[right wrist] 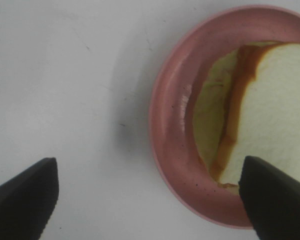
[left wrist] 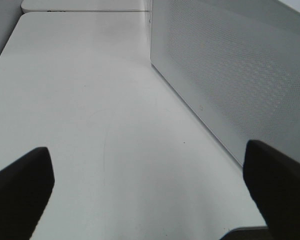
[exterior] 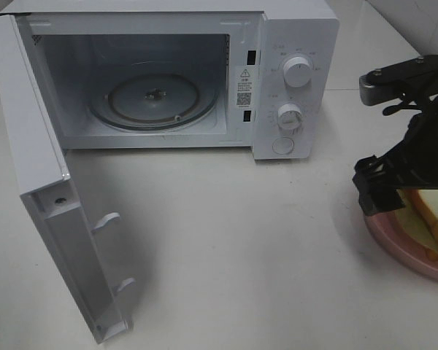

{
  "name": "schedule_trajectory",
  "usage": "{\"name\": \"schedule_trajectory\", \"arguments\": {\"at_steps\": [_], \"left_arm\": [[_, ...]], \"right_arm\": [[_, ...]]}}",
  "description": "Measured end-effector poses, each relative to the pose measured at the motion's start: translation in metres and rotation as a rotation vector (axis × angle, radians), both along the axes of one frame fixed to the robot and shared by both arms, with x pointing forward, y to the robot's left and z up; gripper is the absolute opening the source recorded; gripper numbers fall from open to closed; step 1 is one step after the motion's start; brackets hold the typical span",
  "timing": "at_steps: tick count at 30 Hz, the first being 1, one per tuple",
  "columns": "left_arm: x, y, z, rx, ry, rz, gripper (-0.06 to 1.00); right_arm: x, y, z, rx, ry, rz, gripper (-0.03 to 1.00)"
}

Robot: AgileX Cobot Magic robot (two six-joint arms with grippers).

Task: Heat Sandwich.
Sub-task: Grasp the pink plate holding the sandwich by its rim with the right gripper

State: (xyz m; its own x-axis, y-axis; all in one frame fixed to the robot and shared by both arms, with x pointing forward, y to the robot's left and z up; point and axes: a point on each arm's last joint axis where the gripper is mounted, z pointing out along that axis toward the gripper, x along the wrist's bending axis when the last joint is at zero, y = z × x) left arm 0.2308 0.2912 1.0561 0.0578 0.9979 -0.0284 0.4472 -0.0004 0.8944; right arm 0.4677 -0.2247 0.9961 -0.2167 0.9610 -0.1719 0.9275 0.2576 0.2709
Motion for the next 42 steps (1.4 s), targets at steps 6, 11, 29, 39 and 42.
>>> {"name": "schedule_trajectory", "arguments": {"at_steps": [6,11,29,39,42], "left_arm": [[0.0,0.0,0.0,0.0,0.0,0.0,0.97],[0.0,0.0,0.0,0.0,0.0,0.0,0.97],[0.0,0.0,0.0,0.0,0.0,0.0,0.97],[0.0,0.0,0.0,0.0,0.0,0.0,0.97],[0.0,0.0,0.0,0.0,0.0,0.0,0.97]], "right_arm": [[0.009,-0.013,-0.013,-0.017,0.058,-0.028,0.93],[0.016,-0.019,-0.028,-0.033,0.11,-0.031,0.92],[0.035,-0.017,-0.074,0.008,0.195,0.004,0.9],[0.043,-0.014,-0.1,0.009,0.22,0.029,0.88],[0.045,-0.014,-0.11,0.002,0.224,0.04,0.88]]}}
